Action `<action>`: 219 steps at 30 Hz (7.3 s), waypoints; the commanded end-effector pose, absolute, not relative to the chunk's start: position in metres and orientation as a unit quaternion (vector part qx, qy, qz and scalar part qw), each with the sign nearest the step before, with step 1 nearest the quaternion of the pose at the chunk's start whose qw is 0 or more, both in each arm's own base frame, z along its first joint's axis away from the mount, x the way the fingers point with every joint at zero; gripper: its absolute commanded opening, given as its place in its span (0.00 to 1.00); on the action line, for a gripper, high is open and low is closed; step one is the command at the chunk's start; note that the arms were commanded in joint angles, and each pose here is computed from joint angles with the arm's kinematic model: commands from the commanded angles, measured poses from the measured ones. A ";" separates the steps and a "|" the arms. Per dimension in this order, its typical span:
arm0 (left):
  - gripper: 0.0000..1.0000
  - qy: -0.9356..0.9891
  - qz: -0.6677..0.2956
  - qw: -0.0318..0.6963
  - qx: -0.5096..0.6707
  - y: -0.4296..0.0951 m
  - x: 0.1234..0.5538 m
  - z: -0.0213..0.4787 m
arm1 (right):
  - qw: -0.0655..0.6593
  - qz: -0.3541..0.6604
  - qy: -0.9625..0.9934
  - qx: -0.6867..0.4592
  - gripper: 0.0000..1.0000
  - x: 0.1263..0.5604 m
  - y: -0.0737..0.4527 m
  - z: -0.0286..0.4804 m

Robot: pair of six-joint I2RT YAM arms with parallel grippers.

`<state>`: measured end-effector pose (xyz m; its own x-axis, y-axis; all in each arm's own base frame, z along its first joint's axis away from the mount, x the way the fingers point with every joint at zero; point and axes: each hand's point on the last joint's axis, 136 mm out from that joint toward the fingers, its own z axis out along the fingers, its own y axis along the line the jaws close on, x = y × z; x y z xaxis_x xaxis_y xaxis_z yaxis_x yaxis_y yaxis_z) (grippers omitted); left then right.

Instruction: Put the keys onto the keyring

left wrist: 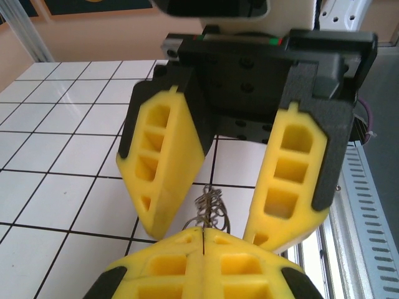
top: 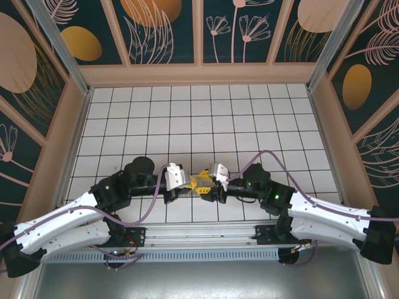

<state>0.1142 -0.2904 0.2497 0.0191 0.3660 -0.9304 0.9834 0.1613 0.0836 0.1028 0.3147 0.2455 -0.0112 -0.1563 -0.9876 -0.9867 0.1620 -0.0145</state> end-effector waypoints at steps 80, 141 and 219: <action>0.00 0.583 -0.340 0.493 0.548 -0.294 0.118 0.265 | 0.461 0.429 0.591 -0.505 0.34 0.082 0.307 0.224; 0.00 0.560 -0.378 0.424 0.602 -0.291 0.085 0.256 | 0.464 0.384 0.613 -0.511 0.53 0.093 0.316 0.202; 0.29 0.606 -0.314 0.491 0.542 -0.278 0.120 0.284 | 0.631 0.248 0.581 -0.450 0.00 0.121 0.306 0.236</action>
<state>0.1293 -0.2805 0.2707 0.0407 0.3541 -0.9343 0.9564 0.2567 0.1389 0.1309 0.3045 0.2285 0.1299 -0.2030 -0.9705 -0.8234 0.5232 -0.2197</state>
